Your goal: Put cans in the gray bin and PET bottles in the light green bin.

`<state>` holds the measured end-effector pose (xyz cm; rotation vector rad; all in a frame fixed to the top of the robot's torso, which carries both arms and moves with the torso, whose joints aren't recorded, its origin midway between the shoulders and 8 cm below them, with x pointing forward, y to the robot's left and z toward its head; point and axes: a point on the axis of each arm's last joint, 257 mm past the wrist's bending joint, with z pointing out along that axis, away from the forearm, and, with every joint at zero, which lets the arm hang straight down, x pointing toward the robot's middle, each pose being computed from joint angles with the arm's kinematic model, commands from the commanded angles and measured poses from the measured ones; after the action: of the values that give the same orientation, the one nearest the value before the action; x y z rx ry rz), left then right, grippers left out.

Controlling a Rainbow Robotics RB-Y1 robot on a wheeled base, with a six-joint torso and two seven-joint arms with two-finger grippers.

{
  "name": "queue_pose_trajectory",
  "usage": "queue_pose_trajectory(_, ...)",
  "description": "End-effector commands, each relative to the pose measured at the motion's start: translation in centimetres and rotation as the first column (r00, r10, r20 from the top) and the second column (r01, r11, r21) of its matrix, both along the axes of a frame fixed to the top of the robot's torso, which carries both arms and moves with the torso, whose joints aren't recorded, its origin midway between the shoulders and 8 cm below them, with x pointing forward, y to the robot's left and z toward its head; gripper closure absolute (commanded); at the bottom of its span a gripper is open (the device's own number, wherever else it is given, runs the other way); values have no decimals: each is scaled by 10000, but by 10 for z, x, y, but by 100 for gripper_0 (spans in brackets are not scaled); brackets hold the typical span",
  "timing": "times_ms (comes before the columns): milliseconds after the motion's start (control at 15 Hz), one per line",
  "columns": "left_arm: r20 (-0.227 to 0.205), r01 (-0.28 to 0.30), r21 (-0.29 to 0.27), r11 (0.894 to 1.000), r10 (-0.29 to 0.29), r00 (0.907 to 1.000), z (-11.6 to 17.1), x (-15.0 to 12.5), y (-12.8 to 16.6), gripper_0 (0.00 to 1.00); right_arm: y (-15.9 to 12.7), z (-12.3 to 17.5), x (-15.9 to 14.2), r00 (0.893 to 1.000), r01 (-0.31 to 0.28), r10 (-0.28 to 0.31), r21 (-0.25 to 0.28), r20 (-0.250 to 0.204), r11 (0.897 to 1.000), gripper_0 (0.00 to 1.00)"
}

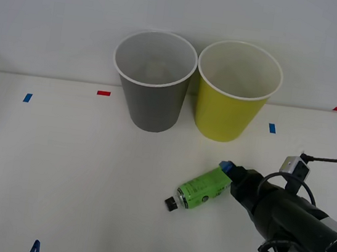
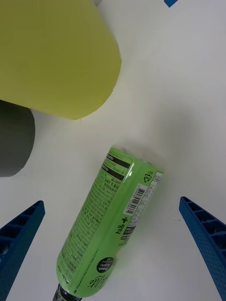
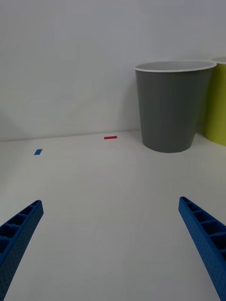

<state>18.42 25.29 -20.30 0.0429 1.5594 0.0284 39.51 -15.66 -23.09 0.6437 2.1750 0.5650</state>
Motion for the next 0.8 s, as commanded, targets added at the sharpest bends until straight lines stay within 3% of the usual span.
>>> queue_pose_trajectory(67, 0, 0, 0, 10000, 0, 10000, 0, 0, 0, 0, -1, -4, 7, 9992, 264, -267, -95, -300, 9996, 0)
queue_pose_trajectory(267, 0, 0, 0, 10000, 0, 10000, 0, 0, 0, 0, 4, -18, 6, 9873, 920, -848, 487, -1341, 9946, 0)
queue_pose_trajectory(400, 0, 0, 0, 10000, 0, 10000, 0, 0, 0, 0, 8, -25, 6, 9739, 1412, -1205, 975, -1922, 9852, 0)
queue_pose_trajectory(667, 0, 0, 0, 10000, 0, 10000, 0, 0, 0, 0, 5, -35, 17, 9567, 1930, -1596, 1203, -2433, 9738, 0)
queue_pose_trajectory(800, 0, 0, 0, 10000, 0, 10000, 0, 0, 0, 0, 10, -33, 23, 9533, 1959, -1557, 1378, -2586, 9709, 0)
